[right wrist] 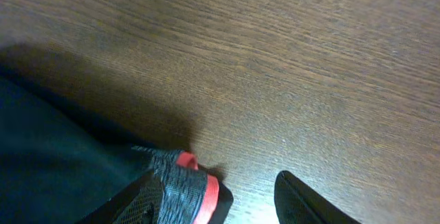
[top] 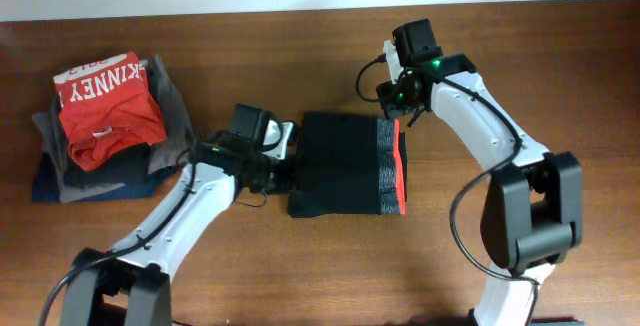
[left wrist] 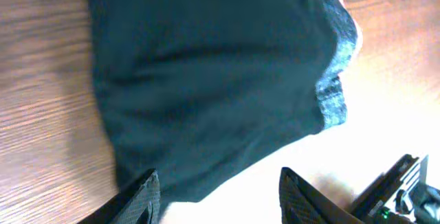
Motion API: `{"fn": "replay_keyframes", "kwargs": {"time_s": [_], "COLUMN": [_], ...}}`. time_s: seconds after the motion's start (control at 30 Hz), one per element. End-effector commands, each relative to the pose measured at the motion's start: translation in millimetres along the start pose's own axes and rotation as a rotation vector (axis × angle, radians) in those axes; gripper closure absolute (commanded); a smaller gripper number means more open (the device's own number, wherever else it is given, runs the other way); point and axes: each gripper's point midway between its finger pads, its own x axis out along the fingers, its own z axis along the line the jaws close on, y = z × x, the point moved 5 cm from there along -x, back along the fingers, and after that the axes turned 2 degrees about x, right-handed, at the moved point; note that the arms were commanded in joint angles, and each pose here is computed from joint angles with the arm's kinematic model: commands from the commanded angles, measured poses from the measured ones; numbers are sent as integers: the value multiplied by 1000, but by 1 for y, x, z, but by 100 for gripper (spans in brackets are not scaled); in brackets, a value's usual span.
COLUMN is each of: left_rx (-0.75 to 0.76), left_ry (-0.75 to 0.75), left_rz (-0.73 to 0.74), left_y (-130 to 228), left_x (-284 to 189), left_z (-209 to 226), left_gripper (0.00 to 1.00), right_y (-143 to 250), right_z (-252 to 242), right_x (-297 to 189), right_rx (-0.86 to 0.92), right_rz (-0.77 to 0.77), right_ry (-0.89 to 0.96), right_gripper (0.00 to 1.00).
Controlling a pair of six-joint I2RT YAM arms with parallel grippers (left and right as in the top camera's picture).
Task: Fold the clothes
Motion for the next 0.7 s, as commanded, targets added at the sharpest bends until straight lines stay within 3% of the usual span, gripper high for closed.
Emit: {"fn": "replay_keyframes", "kwargs": {"time_s": [0.0, 0.37, 0.47, 0.57, 0.67], "left_rx": [-11, -124, -131, -144, -138], "left_ry": [-19, -62, -105, -296, -339], "left_rz": [12, 159, 115, 0, -108], "left_y": [3, 25, 16, -3, -27], "left_x": [14, 65, 67, 58, 45], "left_z": [-12, 0, 12, 47, 72], "left_gripper": [45, 44, 44, 44, 44], "right_y": [7, 47, 63, 74, 80], "right_z": [-4, -3, -3, -2, 6], "right_x": [27, 53, 49, 46, 43], "right_rx": [-10, -31, -32, -34, -21], "right_rz": [53, 256, 338, 395, 428], "right_ry": [17, 11, 9, 8, -57], "right_gripper": [42, 37, 38, 38, 46]}}
